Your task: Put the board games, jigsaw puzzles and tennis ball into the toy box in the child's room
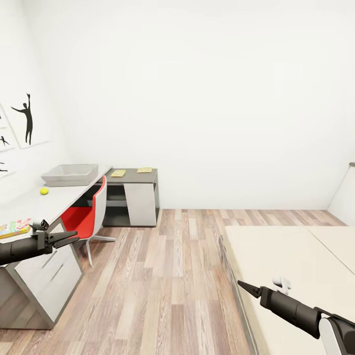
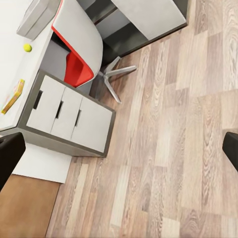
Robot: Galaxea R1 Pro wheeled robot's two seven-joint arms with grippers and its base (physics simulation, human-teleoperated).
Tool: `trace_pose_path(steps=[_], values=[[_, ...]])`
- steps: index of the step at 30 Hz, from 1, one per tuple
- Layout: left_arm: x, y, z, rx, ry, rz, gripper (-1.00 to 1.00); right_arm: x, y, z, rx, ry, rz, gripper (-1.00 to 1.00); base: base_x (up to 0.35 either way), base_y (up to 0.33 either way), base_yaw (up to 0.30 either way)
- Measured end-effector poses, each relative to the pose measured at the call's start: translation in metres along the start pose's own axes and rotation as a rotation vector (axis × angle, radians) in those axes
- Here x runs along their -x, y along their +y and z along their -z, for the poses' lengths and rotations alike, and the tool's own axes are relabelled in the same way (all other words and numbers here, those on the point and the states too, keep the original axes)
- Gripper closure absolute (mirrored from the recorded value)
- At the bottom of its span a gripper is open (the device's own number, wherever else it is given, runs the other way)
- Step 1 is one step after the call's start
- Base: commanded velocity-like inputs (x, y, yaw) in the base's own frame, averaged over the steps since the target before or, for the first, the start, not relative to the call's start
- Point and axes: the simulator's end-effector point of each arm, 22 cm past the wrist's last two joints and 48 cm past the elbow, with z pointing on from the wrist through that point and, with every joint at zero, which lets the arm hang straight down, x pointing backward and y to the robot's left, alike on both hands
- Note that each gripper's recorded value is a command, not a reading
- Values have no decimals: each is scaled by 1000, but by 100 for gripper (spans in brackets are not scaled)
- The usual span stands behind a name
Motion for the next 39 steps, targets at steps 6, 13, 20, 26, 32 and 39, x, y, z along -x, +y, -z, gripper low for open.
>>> trace_pose_path(steps=[6, 13, 20, 26, 32, 39], values=[[0, -1, 0, -1, 0, -1, -100, 0, 0, 0, -1, 0, 0, -100, -2, 0, -89], [1, -2, 0, -1, -1, -3, -100, 0, 1, 0, -1, -1, 1, -100, 0, 0, -81], [1, -2, 1, -1, -2, -3, -100, 1, 1, 0, 0, -1, 2, -100, 0, 0, -18], [1, -2, 0, -1, -2, -3, -100, 1, 1, 0, -1, -1, 2, -100, -25, 0, -5], [1, -2, 1, -1, -2, -3, -100, 1, 1, 0, 0, -1, 2, -100, -92, 0, -1], [1, -2, 1, -1, -2, -3, -100, 1, 1, 0, -1, -1, 2, -100, -32, 0, 0]])
